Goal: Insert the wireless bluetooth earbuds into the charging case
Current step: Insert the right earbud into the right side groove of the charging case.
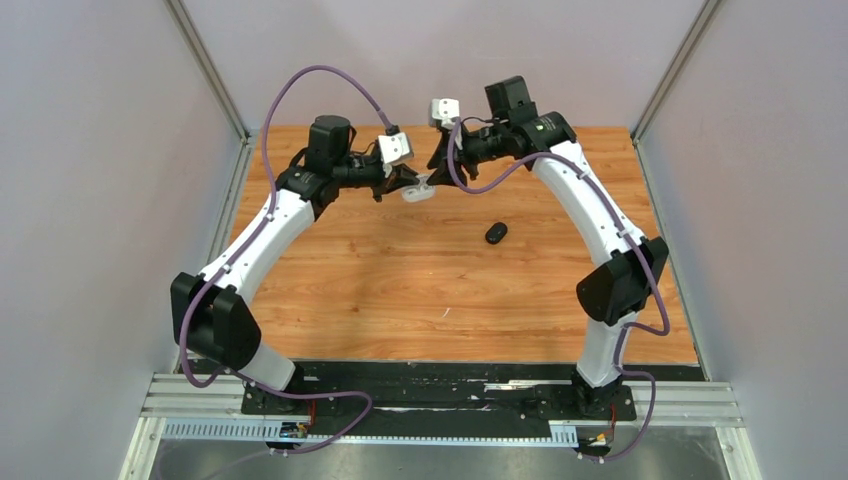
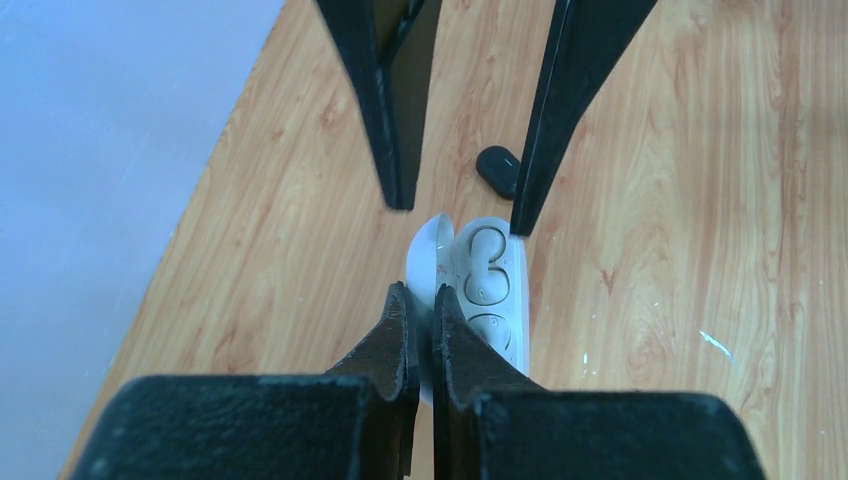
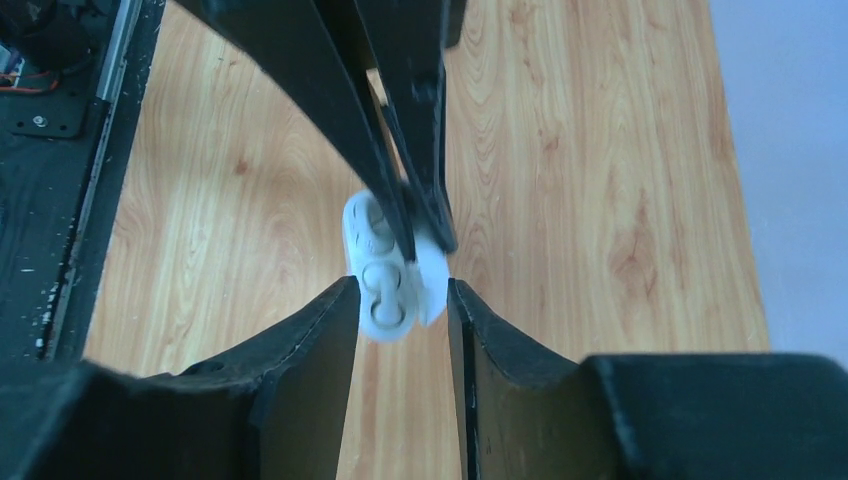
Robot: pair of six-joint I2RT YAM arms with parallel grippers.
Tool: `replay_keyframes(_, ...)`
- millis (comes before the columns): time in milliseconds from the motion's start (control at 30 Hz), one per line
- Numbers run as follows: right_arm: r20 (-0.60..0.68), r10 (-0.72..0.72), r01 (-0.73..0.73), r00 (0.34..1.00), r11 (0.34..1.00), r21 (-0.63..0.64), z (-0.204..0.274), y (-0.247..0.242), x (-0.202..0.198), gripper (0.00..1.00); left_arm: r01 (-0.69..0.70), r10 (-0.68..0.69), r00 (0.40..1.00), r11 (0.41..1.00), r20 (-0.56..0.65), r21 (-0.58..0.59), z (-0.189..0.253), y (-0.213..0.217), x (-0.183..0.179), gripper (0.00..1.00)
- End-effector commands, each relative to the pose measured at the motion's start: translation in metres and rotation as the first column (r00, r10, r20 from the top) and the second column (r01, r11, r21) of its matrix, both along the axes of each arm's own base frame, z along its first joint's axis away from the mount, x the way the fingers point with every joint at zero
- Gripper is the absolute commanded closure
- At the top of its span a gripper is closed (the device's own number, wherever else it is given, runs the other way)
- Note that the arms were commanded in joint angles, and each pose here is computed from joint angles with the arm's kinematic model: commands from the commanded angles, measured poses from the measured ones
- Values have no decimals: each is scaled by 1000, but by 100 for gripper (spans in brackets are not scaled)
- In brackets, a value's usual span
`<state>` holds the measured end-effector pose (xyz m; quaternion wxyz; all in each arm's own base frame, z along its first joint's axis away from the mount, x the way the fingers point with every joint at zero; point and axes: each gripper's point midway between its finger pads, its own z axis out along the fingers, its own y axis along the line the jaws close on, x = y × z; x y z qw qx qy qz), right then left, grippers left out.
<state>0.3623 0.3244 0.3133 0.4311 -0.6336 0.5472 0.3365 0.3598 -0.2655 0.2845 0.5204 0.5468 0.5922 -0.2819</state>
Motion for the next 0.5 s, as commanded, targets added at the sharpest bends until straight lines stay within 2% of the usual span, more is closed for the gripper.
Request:
replay_keyframes(0, -85, -43, 48, 995, 997, 63, 17, -20, -11, 60, 14, -10, 995, 999, 98, -38, 30, -1, -3, 100)
replay_keyframes(200, -264, -99, 135, 959, 983, 122, 8, -38, 1, 53, -1, 7, 991, 999, 136, -41, 39, 1, -1, 100)
replay_keyframes(333, -303, -30, 83, 952, 983, 163, 4, -33, -1, 45, 1, 11, 986, 997, 166, -72, 50, 0, -3, 100)
replay_keyframes(467, -397, 56, 34, 916, 975, 218, 6, -22, -1, 37, -12, 41, 976, 990, 213, -137, 65, -2, 2, 100)
